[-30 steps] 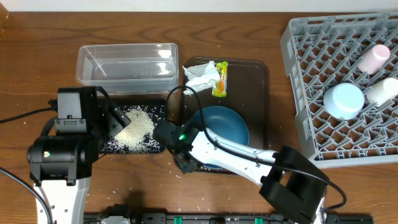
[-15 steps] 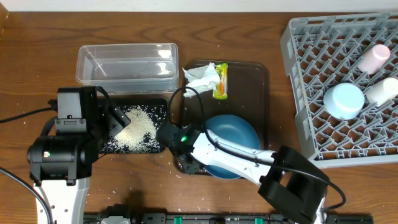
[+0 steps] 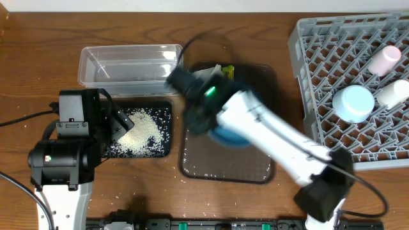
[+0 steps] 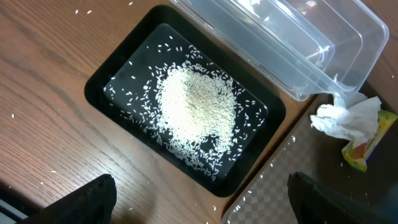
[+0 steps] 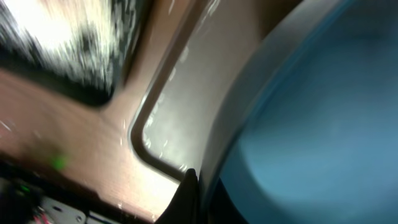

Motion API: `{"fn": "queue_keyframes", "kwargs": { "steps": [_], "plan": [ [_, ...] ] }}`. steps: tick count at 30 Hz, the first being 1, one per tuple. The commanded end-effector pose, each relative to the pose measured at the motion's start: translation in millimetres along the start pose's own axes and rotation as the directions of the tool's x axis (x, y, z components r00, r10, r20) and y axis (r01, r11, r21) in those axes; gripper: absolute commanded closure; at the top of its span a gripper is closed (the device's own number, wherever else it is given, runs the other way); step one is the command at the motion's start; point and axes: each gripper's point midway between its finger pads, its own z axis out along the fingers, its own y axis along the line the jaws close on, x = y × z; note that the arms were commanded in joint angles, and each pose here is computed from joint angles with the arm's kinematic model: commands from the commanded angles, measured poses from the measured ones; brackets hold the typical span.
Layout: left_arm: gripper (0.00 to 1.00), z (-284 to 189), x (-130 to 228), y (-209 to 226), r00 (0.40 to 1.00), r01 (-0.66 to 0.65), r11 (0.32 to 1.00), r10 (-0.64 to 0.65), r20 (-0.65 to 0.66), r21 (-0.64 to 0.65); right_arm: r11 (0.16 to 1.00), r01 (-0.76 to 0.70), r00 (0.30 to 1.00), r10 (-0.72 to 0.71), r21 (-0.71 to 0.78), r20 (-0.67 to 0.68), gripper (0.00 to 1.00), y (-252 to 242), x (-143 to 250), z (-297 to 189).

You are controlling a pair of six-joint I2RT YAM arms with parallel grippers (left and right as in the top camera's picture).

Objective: Sort waste into correct bins and load items into the dishwasher rack
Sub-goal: 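Lift the blue bowl right and place it into the dish rack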

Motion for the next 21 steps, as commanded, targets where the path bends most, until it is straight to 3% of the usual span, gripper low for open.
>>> {"fn": "queue_keyframes", "kwargs": {
  "steps": [1, 10, 16, 21],
  "plan": [
    [0.09, -4, -5, 1, 1.000, 0.007, 1.000, -0.007, 0.018, -0.004, 0.999, -0.019, 0.981, 0.027, -0.044, 0.190, 0.99, -56, -46, -70],
    [0.10, -4, -5, 1, 1.000, 0.007, 1.000, -0.007, 0.018, -0.004, 0.910, 0.017, 0.889, 0.176, -0.414, 0.422, 0.99, -189, -97, -145],
    [0.09, -4, -5, 1, 1.000, 0.007, 1.000, -0.007, 0.018, -0.004, 0.744, 0.190, 0.779, 0.283, -0.641, 0.560, 0.99, -248, -112, -181],
    [0.09, -4, -5, 1, 1.000, 0.007, 1.000, -0.007, 0.018, -0.004, 0.620, 0.213, 0.753, 0.388, -0.755, 0.532, 0.99, -281, -133, -171]
  ]
}}
